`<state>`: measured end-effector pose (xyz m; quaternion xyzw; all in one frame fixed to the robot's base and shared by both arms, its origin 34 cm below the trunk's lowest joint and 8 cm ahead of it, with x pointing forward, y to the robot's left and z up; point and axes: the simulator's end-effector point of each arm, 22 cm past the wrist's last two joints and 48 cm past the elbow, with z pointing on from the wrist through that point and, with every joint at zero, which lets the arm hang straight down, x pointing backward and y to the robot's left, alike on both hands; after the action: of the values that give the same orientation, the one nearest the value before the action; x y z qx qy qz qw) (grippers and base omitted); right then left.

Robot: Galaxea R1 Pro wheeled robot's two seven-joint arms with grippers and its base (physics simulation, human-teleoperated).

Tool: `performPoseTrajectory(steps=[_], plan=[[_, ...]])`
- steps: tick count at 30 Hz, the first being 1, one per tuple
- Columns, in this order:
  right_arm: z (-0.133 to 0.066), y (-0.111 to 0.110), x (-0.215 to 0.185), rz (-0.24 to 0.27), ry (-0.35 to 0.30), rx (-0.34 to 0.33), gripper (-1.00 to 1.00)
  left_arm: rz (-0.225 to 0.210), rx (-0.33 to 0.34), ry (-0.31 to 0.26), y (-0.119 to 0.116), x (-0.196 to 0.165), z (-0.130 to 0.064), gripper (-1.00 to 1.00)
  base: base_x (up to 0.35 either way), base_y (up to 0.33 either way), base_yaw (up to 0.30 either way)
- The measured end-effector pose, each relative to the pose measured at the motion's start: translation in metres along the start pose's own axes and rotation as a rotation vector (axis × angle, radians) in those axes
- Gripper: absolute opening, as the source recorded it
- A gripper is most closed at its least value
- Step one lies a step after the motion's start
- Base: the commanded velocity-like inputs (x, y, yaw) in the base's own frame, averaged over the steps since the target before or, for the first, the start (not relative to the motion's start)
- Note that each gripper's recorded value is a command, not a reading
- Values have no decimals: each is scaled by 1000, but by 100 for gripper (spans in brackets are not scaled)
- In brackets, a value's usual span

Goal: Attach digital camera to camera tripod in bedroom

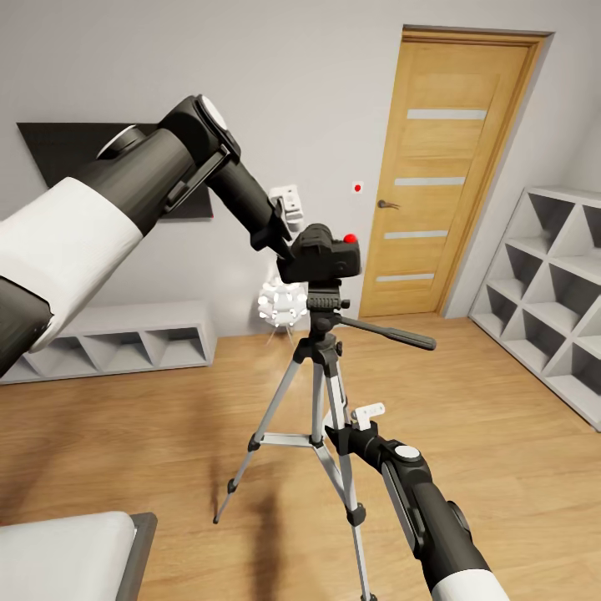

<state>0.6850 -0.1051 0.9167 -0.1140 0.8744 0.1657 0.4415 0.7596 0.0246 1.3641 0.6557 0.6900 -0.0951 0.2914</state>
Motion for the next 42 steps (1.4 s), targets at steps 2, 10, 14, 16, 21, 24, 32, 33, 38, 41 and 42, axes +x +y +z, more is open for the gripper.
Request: performPoseTrajectory(steps=[2,10,14,16,21,24,32,33,38,41,42], plan=[[0,0,0,0,0,0,-100,2,-8,9,2,1,0,-100,0,0,0],[0,0,0,1,0,0,-100,1,-14,19,3,2,1,-100,0,0,0],[0,0,0,1,0,0,-100,-5,-9,14,2,2,2,-100,0,0,0],[0,0,0,1,0,0,-100,-7,-5,10,2,1,2,-100,0,0,0],[0,0,0,2,0,1,-100,-10,0,3,1,0,2,-100,0,0,0],[0,0,0,1,0,1,-100,-13,2,-1,1,-1,2,-100,0,0,0],[0,0,0,1,0,0,-100,-18,12,-16,-1,-4,1,-100,0,0,0],[0,0,0,1,0,0,-100,-18,12,-16,-1,-4,1,-100,0,0,0],[0,0,0,1,0,0,-100,-20,14,-17,-1,-4,1,-100,0,0,0],[0,0,0,1,0,0,-100,-19,14,-17,-2,-4,1,-100,0,0,0],[0,0,0,1,0,0,-100,-19,14,-17,-1,-4,1,-100,0,0,0]])
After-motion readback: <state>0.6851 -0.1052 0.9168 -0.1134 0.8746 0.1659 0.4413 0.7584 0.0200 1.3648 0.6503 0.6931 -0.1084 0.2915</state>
